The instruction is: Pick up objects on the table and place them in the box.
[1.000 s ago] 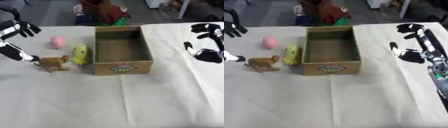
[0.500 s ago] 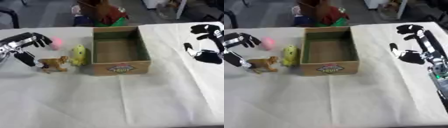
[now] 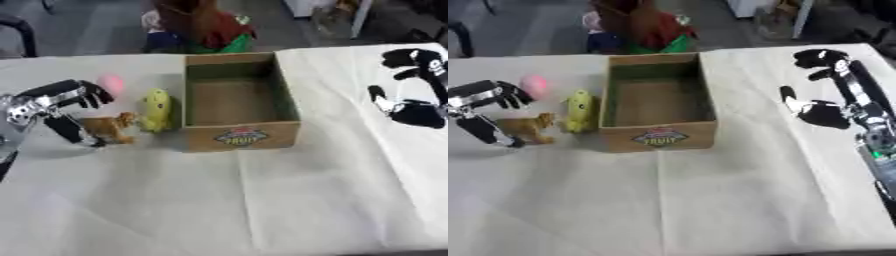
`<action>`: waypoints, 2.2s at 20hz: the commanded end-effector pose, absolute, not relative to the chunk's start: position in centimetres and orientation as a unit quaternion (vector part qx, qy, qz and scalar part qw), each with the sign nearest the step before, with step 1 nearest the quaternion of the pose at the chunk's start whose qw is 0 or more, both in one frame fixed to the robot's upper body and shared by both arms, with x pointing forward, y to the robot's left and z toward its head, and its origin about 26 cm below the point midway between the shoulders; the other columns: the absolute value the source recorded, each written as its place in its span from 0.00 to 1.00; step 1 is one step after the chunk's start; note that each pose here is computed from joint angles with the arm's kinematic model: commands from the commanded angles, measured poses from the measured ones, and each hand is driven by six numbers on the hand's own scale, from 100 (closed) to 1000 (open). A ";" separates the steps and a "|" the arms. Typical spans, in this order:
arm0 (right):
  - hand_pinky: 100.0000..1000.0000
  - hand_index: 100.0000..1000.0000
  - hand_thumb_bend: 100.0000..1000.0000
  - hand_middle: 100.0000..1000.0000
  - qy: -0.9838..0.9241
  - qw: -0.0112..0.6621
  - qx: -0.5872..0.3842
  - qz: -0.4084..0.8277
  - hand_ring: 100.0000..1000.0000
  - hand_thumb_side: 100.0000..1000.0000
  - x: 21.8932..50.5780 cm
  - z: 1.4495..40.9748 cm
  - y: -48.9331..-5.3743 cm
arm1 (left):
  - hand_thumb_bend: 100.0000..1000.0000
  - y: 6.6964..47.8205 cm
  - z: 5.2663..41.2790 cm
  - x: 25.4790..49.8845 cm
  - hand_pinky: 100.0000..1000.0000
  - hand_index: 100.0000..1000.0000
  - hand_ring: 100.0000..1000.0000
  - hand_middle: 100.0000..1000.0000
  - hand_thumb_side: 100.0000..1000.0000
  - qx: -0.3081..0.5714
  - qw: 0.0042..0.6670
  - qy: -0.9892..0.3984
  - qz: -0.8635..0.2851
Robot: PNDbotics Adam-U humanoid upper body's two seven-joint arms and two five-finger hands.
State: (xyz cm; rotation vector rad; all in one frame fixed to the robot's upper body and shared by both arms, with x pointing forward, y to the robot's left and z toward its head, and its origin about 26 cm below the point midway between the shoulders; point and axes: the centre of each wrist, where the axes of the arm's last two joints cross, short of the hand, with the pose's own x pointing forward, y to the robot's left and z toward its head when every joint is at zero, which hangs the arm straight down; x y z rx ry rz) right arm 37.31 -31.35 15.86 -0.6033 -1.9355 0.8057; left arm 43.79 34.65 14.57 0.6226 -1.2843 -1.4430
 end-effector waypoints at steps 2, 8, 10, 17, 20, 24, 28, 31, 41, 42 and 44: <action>0.68 0.79 0.18 0.66 -0.791 0.453 -0.249 0.327 0.77 0.00 37.4 16.8 -31.6 | 0.42 35.4 15.5 44.0 0.67 0.68 0.56 0.51 0.00 0.302 0.512 -0.556 -0.582; 0.68 0.79 0.17 0.66 -0.791 0.455 -0.248 0.325 0.77 0.00 37.4 16.6 -31.6 | 0.15 35.9 15.9 43.6 0.61 0.45 0.42 0.24 0.00 0.320 0.501 -0.590 -0.546; 0.68 0.79 0.17 0.66 -0.790 0.456 -0.249 0.325 0.77 0.00 37.4 16.6 -31.7 | 0.14 36.2 16.7 43.4 0.61 0.44 0.41 0.23 0.00 0.318 0.498 -0.597 -0.542; 0.68 0.79 0.17 0.66 -0.788 0.457 -0.250 0.328 0.78 0.00 37.4 16.5 -31.8 | 0.14 34.5 23.2 42.7 0.61 0.44 0.41 0.22 0.00 0.318 0.442 -0.654 -0.525; 0.68 0.79 0.17 0.66 -0.788 0.458 -0.245 0.331 0.77 0.00 37.5 16.3 -31.6 | 0.14 32.5 25.4 42.9 0.61 0.45 0.42 0.24 0.00 0.315 0.411 -0.685 -0.512; 0.68 0.79 0.17 0.66 -0.789 0.457 -0.232 0.339 0.77 0.00 37.6 16.2 -30.8 | 0.17 29.2 26.2 43.9 0.61 0.47 0.43 0.26 0.00 0.300 0.387 -0.703 -0.517; 0.68 0.79 0.16 0.66 -0.792 0.454 -0.213 0.349 0.77 0.00 37.8 16.0 -29.8 | 0.19 26.2 25.1 45.3 0.61 0.48 0.44 0.27 0.00 0.281 0.384 -0.710 -0.519; 0.68 0.79 0.16 0.66 -0.794 0.451 -0.199 0.357 0.77 0.00 38.0 16.0 -29.0 | 0.19 24.3 23.8 46.1 0.61 0.49 0.45 0.28 0.00 0.271 0.386 -0.712 -0.520; 0.68 0.78 0.15 0.66 -0.799 0.448 -0.172 0.362 0.77 0.00 38.3 15.7 -27.5 | 0.24 20.3 18.7 47.1 0.63 0.59 0.52 0.42 0.00 0.228 0.407 -0.699 -0.542; 0.67 0.78 0.15 0.66 -0.799 0.449 -0.172 0.362 0.77 0.00 38.3 15.7 -27.5 | 0.27 20.1 18.1 47.1 0.64 0.63 0.54 0.48 0.00 0.222 0.410 -0.693 -0.550; 0.67 0.78 0.14 0.66 -0.799 0.450 -0.173 0.361 0.77 0.00 38.3 15.6 -27.5 | 0.36 19.9 17.4 47.0 0.65 0.68 0.58 0.55 0.00 0.207 0.415 -0.683 -0.565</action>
